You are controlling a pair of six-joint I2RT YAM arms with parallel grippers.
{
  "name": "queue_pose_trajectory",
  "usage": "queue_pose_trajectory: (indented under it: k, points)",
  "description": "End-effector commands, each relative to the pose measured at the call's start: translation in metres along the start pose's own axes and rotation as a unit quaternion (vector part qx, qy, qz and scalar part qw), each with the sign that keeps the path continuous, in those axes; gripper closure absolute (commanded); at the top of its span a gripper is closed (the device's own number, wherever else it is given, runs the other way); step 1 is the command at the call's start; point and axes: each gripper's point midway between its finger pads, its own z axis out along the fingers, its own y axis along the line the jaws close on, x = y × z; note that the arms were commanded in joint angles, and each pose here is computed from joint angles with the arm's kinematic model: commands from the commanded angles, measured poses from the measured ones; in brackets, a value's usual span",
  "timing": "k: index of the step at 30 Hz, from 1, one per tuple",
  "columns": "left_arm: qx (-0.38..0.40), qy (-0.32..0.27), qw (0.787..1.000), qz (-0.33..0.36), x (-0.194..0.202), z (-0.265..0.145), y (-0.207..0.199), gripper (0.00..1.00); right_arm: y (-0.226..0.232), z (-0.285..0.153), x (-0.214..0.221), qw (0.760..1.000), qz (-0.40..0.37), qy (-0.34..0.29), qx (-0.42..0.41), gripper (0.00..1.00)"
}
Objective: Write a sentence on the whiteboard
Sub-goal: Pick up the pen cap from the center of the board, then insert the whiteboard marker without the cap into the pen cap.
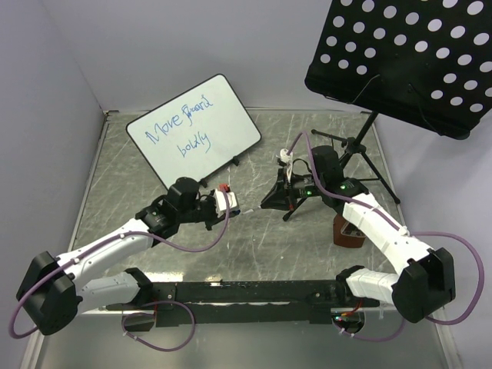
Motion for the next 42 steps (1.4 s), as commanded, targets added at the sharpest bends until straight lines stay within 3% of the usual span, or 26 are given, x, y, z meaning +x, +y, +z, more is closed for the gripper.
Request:
queue_pose_trajectory:
  k: [1, 42]
  points:
    - [0.018, -0.037, 0.999, 0.025, -0.028, 0.006, -0.002, 0.99, 0.001, -0.001, -0.020, 0.999, -0.040, -0.016, 0.000, 1.00]
    - [0.015, -0.040, 0.999, 0.008, -0.027, 0.009, -0.003, 0.99, -0.005, 0.003, -0.016, 0.999, -0.031, -0.008, 0.006, 1.00]
